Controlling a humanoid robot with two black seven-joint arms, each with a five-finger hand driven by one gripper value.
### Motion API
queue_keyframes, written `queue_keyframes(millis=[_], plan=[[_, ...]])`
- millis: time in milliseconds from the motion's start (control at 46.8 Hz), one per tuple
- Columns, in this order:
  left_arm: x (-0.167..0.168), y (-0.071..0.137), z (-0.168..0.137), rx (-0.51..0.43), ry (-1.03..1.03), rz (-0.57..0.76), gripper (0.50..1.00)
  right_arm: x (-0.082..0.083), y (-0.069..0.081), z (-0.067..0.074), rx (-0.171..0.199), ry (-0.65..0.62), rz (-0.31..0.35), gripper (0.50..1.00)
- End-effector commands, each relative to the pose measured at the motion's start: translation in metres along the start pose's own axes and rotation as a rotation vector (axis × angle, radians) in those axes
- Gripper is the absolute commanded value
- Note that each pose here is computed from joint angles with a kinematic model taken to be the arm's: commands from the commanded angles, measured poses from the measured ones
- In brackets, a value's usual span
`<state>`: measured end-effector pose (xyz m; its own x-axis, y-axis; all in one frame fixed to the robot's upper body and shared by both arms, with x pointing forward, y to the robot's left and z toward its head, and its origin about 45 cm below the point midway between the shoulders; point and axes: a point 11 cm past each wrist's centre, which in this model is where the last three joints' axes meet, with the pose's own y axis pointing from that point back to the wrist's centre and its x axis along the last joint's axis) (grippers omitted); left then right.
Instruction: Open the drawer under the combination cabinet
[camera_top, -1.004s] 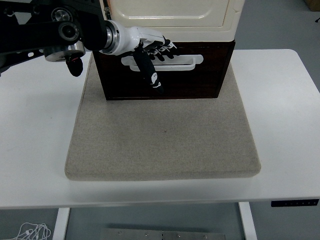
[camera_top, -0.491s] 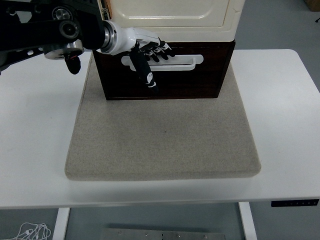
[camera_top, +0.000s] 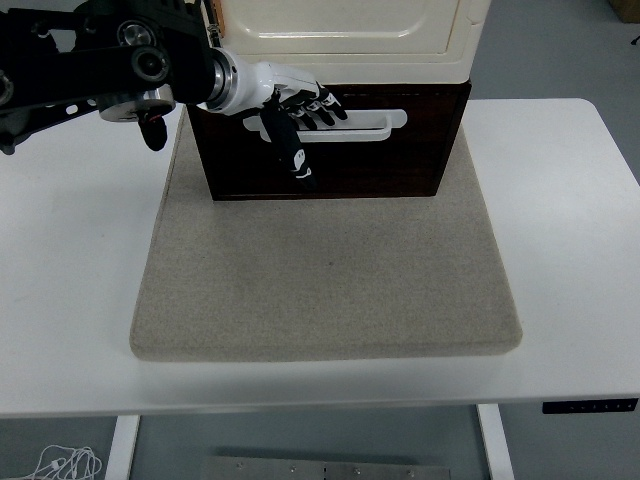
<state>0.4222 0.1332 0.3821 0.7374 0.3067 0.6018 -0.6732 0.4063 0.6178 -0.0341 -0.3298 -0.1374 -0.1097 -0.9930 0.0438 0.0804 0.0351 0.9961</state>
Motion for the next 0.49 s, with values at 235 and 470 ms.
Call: queue_keyframes(millis=[235, 470], plan=[[0.0031, 0.0007, 0.0002, -0.001, -0.006, -0.007, 1.0, 0.0, 0.0, -0.0007, 0.001, 0.0, 0.0, 0.928], [0.0, 0.0008, 0.0011, -0.002, -0.022, -0.034, 1.0, 0.0001, 0.0, 0.0002, 0.0, 0.0, 0.001, 0.926]])
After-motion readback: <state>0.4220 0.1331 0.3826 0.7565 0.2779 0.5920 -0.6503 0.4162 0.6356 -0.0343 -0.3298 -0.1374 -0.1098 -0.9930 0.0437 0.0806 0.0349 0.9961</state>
